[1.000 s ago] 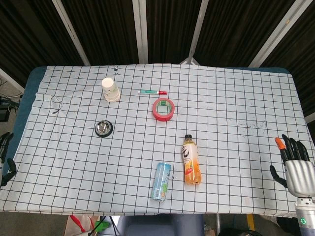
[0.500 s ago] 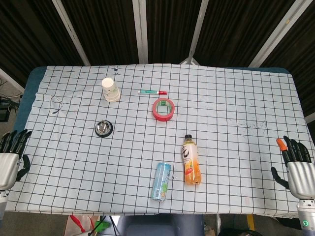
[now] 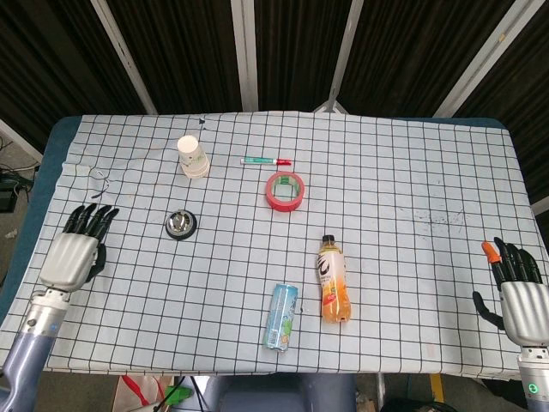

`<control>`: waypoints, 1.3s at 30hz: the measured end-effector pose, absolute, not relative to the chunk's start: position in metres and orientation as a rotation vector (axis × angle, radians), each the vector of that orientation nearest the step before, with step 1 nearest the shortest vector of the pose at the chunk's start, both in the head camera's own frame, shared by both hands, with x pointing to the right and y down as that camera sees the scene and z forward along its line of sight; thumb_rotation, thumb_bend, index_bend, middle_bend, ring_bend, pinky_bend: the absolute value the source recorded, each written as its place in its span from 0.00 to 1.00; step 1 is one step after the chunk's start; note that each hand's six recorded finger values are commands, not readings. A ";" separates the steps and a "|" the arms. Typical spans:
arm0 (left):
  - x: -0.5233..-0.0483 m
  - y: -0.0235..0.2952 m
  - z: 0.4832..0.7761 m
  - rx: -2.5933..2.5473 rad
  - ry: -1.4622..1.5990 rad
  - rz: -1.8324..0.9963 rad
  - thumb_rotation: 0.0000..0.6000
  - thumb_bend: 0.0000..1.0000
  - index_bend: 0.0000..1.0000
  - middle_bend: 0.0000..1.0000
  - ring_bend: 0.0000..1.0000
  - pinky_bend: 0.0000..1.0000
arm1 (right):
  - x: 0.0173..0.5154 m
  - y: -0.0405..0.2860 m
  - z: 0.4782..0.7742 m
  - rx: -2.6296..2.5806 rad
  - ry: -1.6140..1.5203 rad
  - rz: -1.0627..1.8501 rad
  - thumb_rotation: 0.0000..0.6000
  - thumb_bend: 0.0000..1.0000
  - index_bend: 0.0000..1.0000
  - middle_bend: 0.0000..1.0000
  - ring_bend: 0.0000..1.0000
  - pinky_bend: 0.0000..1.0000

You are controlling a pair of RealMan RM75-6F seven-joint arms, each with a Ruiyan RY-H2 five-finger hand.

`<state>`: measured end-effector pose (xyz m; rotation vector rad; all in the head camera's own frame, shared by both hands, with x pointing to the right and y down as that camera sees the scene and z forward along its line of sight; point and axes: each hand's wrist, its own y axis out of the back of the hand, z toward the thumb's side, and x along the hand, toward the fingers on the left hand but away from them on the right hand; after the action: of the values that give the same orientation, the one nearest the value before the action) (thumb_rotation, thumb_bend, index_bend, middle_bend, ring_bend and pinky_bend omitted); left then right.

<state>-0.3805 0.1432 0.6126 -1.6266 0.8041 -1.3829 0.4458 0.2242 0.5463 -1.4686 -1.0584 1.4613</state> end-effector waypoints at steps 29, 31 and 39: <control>-0.266 0.113 0.761 -1.717 0.508 -1.425 1.00 0.98 0.03 0.06 0.00 0.00 | 0.454 0.222 0.539 -1.469 -1.102 1.449 1.00 0.39 0.11 0.00 0.02 0.10; -0.266 0.117 0.765 -1.713 0.482 -1.431 1.00 0.98 0.03 0.06 0.00 0.00 | 0.454 0.222 0.539 -1.469 -1.104 1.446 1.00 0.39 0.11 0.00 0.02 0.10; -0.262 0.118 0.761 -1.675 0.442 -1.403 1.00 0.98 0.03 0.05 0.00 0.00 | 0.455 0.223 0.538 -1.478 -1.108 1.441 1.00 0.39 0.11 0.00 0.02 0.10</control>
<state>-0.2620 0.1181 0.7607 -1.6753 0.4416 -1.4028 0.4547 0.2229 0.5378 -1.4779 -1.1079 1.4405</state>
